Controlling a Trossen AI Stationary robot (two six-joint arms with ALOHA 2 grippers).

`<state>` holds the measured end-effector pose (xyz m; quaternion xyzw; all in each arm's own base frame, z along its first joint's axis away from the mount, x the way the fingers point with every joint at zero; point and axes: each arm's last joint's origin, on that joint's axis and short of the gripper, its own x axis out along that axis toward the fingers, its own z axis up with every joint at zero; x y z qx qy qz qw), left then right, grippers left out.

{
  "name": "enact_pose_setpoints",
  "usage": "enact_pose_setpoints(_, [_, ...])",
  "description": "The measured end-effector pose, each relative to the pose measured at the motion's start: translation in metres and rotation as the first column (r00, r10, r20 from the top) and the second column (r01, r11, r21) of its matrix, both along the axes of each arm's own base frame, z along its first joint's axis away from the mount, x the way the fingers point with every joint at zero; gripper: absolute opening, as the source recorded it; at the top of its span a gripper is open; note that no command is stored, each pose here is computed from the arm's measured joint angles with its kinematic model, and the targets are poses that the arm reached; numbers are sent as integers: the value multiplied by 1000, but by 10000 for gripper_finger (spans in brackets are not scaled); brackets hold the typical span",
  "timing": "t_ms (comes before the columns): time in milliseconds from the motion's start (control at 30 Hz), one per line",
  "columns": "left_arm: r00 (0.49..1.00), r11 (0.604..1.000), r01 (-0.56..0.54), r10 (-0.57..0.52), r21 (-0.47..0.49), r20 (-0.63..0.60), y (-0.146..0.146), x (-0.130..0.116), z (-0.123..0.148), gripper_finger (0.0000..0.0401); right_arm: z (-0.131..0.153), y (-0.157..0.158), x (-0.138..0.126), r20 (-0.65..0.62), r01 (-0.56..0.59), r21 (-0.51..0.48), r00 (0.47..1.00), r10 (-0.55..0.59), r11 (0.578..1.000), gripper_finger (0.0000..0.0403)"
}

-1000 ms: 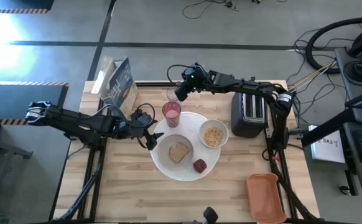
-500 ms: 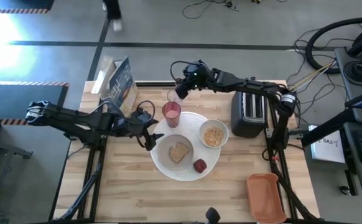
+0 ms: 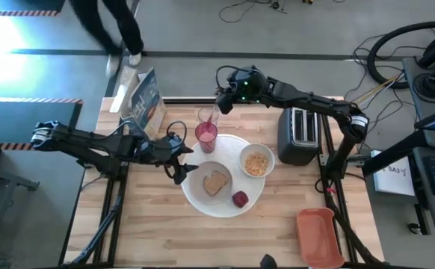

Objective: Arrange a breakfast setting
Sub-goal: Put the orange spoon to the right side of the white placemat

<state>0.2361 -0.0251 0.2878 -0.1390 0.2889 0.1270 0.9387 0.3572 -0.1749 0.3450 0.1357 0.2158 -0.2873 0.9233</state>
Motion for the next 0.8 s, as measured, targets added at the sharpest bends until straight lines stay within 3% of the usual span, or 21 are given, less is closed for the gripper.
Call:
enact_pose_setpoints(300, [999, 999, -42, 42, 4, 24, 0, 9, -3, 307, 32, 10, -21, 44, -9, -71, 999, 12, 997, 8])
enact_pose_setpoints(467, [992, 986, -83, 69, 145, 103, 3, 11, 6, 307, 45, 21, -38, 3, -51, -96, 999, 51, 994, 8])
enact_pose_setpoints(633, [972, 923, -224, 189, 314, 138, 9, 10, 11, 307, 59, 36, -49, 14, -173, -113, 984, 176, 978, 8])
enact_pose_setpoints(800, [967, 909, -209, 137, 360, 213, 7, 23, 15, 307, 66, 60, -46, 36, -340, -116, 938, 346, 933, 8])
